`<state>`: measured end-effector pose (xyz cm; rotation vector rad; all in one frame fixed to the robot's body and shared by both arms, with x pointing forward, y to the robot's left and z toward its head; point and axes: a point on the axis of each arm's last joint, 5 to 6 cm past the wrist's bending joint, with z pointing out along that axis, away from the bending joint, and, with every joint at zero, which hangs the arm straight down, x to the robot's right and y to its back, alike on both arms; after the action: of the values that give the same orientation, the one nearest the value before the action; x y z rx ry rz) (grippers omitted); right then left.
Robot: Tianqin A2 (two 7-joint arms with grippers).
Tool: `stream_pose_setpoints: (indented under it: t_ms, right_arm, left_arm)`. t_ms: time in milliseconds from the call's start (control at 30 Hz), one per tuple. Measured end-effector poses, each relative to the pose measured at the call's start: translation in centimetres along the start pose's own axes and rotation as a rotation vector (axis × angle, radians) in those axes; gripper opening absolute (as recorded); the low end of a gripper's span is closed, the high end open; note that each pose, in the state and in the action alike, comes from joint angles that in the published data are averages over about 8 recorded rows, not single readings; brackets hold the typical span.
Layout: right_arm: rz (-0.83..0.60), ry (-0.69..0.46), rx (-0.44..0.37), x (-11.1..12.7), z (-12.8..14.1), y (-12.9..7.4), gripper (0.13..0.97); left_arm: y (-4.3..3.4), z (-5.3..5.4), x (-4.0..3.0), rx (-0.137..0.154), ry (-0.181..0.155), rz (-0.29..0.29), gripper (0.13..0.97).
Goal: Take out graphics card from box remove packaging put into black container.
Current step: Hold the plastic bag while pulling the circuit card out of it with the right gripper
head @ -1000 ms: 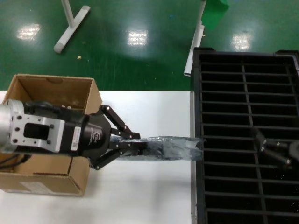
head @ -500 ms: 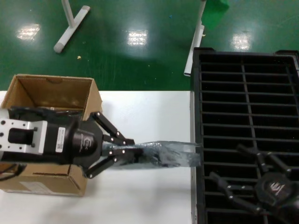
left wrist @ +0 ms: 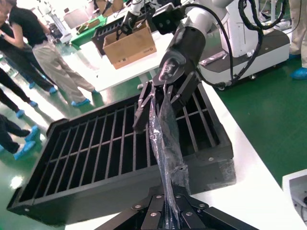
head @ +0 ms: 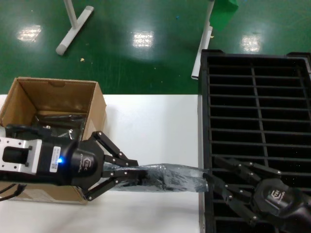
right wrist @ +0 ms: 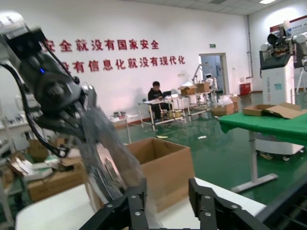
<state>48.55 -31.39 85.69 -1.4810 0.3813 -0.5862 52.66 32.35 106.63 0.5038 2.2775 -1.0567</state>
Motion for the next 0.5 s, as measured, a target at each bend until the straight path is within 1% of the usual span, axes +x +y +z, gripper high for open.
stream_pose_setpoints:
  t_ms: [167,300,500]
  right_arm:
    - [0.042,-0.023,0.007,-0.3,-0.4,-0.6,0.323]
    - [0.071,-0.036,0.001,-0.6,-0.7,-0.8,0.323]
    - [0.1,-0.052,-0.008,-1.0,-0.9,-0.9,0.231]
  left_arm:
    - [0.56,0.3,-0.39,0.023,-0.013,0.026,0.142]
    - [0.97,0.8,-0.65,0.045,-0.026,0.041,0.142]
    - [1.46,1.5,-0.9,0.073,-0.041,0.057,0.142]
